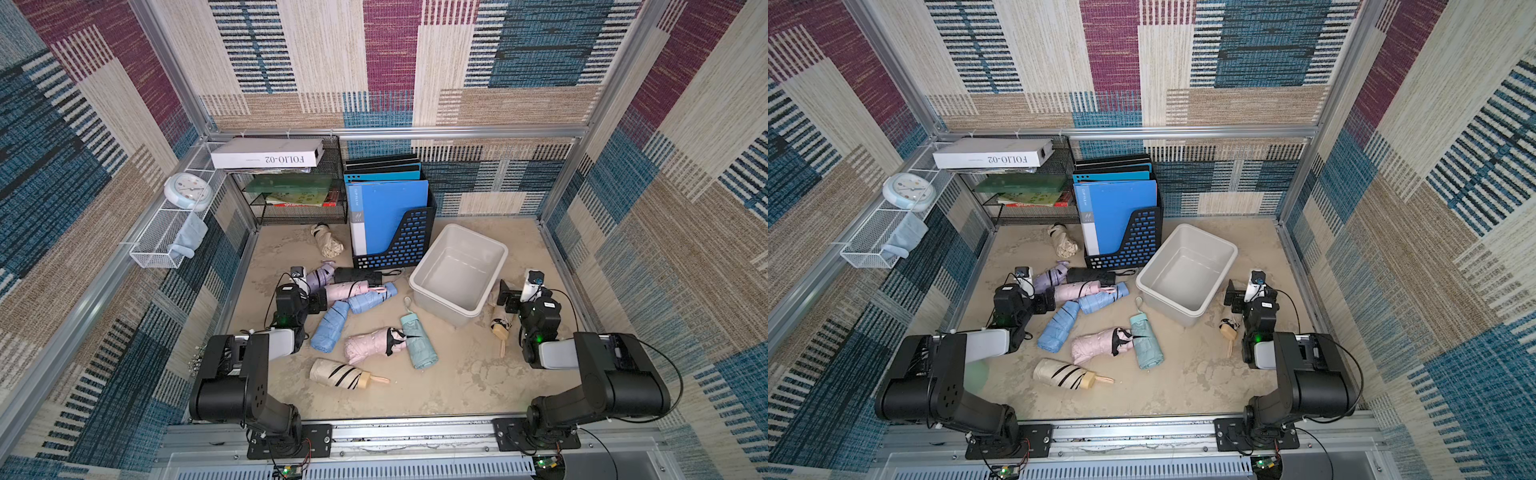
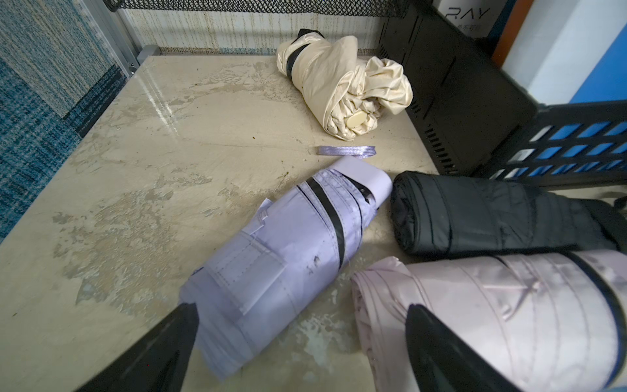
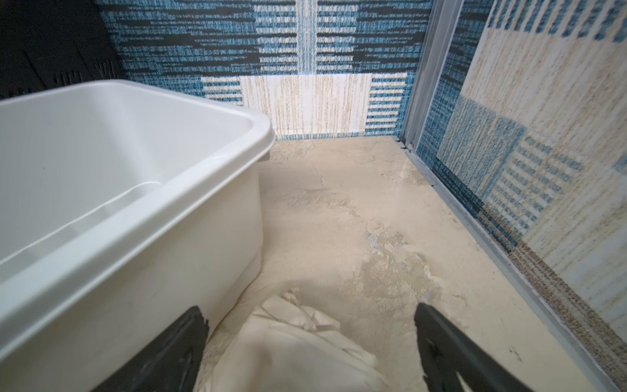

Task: Put the umbrella into the storage box
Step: Pick up the umbrella from the center of the board.

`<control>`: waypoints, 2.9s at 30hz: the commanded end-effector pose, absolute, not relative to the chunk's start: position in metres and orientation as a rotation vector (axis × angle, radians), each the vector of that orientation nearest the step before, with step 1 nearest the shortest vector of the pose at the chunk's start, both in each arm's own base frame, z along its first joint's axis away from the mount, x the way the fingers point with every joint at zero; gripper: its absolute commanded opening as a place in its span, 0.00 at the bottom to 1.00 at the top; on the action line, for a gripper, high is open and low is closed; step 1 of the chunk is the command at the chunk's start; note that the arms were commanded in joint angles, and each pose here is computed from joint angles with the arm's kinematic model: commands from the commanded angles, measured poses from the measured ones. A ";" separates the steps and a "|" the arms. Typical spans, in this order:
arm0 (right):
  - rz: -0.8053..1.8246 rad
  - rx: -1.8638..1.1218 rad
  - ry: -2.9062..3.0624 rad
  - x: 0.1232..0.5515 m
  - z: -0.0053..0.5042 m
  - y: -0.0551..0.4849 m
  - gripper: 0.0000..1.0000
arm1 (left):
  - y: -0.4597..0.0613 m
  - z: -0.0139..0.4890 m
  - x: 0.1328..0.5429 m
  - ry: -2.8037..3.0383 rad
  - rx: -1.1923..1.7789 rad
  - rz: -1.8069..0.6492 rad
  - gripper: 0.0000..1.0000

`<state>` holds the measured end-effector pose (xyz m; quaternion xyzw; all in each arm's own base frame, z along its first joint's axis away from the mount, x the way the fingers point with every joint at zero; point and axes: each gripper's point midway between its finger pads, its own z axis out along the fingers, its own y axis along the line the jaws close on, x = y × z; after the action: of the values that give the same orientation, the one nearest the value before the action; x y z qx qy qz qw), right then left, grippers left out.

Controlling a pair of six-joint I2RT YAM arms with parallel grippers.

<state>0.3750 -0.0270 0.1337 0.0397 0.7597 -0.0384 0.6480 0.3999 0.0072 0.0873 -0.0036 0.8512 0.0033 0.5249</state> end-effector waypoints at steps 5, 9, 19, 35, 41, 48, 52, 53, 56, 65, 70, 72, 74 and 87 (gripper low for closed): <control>-0.165 0.213 1.721 0.365 0.175 -0.047 0.99 | 0.005 0.121 0.392 2.017 0.002 0.005 0.99; -0.080 0.481 1.719 0.354 0.184 -0.062 0.99 | 0.002 0.143 0.389 1.997 -0.012 -0.025 0.99; 0.129 0.464 1.849 0.327 0.217 -0.031 0.99 | -0.018 0.197 0.371 1.998 -0.083 -0.235 0.99; 0.638 0.168 2.006 0.281 0.272 0.070 0.92 | -0.054 0.218 0.291 2.197 -0.256 -0.597 0.97; 0.757 -0.093 2.052 0.271 0.292 0.140 0.92 | -0.079 0.215 0.265 2.251 -0.252 -0.796 0.94; 0.717 -0.170 2.116 0.272 0.293 0.160 0.95 | -0.143 0.241 0.239 2.194 0.258 -0.808 0.94; 0.660 -0.137 2.154 0.271 0.287 0.151 0.96 | -0.174 0.239 0.227 2.182 0.552 -0.726 0.94; 0.641 -0.125 2.161 0.271 0.286 0.148 0.97 | -0.181 0.237 0.225 2.180 0.619 -0.719 0.94; 0.619 -0.119 2.161 0.272 0.285 0.145 0.98 | -0.198 0.226 0.219 2.183 0.841 -0.647 0.93; 0.539 -0.102 2.103 0.296 0.301 0.141 0.99 | -0.219 0.164 0.213 2.278 1.256 -0.411 0.93; 0.463 -0.055 2.076 0.303 0.311 0.130 0.99 | -0.205 0.140 0.219 2.322 1.496 -0.183 0.93; 0.435 -0.026 2.056 0.306 0.319 0.124 0.99 | -0.203 0.133 0.220 2.341 1.562 -0.148 0.93; 0.412 -0.003 2.031 0.309 0.330 0.119 0.99 | -0.204 0.128 0.219 2.357 1.600 -0.153 0.92; 0.323 -0.007 1.994 0.346 0.342 0.118 0.99 | -0.205 0.077 0.236 2.458 1.727 -0.013 0.95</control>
<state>0.3372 0.1204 0.3333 -0.0049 0.8468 0.1416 0.5128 0.2299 -0.2101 0.0796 0.5636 0.8224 -0.0281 0.0722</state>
